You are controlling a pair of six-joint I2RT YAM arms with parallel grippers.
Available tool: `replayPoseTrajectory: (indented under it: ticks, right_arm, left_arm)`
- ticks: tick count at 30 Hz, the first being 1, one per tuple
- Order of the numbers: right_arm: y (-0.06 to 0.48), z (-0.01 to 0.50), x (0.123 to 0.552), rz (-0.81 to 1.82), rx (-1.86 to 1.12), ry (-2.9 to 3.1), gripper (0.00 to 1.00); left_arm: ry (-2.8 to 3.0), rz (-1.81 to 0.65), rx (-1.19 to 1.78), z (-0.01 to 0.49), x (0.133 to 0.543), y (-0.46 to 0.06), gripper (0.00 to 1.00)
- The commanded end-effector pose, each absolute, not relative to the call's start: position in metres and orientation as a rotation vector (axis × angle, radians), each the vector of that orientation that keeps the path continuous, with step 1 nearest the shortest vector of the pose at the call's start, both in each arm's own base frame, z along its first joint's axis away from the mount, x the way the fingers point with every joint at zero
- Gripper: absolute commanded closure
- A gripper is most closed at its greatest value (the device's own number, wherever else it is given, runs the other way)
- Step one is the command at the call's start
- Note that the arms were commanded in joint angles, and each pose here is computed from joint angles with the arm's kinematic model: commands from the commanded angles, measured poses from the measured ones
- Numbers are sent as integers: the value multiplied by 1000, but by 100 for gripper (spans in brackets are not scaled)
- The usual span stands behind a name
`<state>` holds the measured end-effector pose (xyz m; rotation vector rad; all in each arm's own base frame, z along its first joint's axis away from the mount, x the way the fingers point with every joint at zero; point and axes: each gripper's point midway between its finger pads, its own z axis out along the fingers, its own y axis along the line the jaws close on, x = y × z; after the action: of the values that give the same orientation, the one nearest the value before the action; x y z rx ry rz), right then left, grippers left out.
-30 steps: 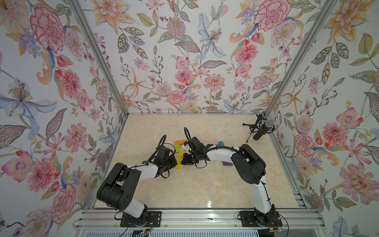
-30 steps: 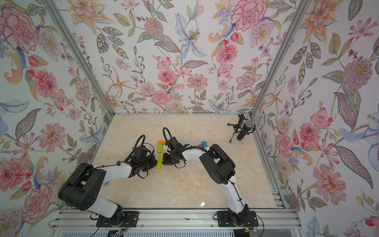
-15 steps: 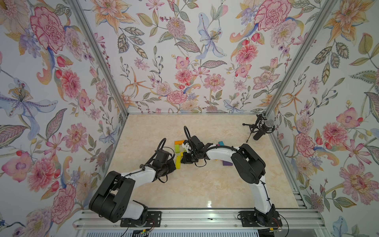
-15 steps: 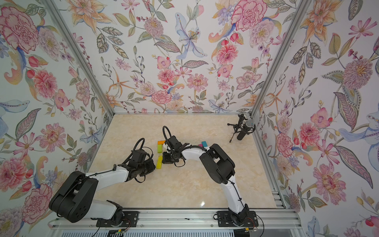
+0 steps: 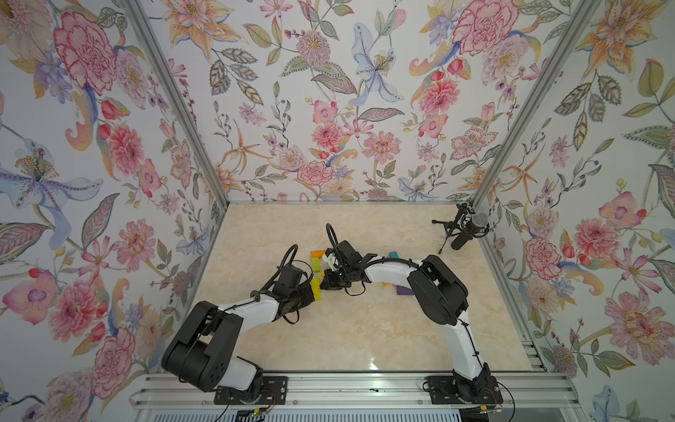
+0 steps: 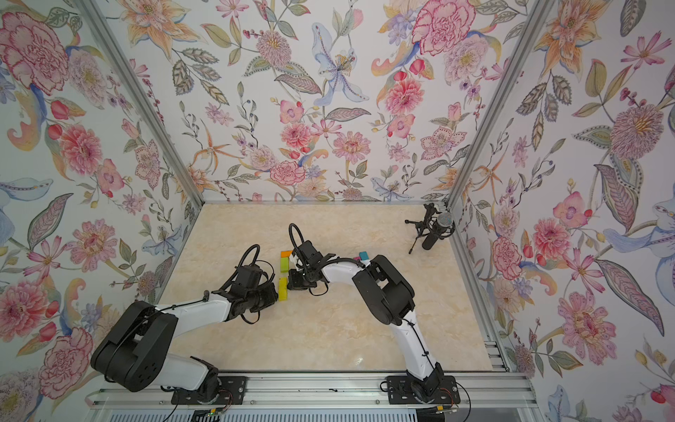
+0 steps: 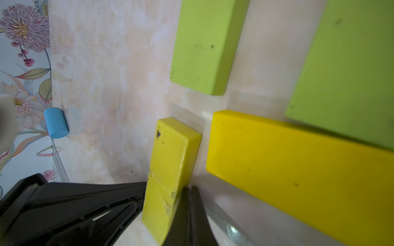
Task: Assemble the letter p with building blocks
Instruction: Assemble the building block at the center of the board.
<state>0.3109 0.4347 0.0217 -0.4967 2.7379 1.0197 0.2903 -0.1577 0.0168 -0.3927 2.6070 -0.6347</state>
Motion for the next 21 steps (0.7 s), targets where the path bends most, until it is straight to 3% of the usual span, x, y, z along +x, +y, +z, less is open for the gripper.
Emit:
replayPoseTrajectory:
  ticks: [1, 7, 21]
  right_arm:
    - [422, 14, 308, 972, -479, 2768, 99]
    - [404, 13, 285, 934, -495, 2795, 99]
    - [417, 18, 256, 1003, -511, 2797, 99]
  left_arm:
    - [2670, -557, -367, 6, 283, -154, 100]
    - [2662, -449, -366, 11, 289, -140, 100]
    - [2669, -485, -341, 12, 297, -146, 100]
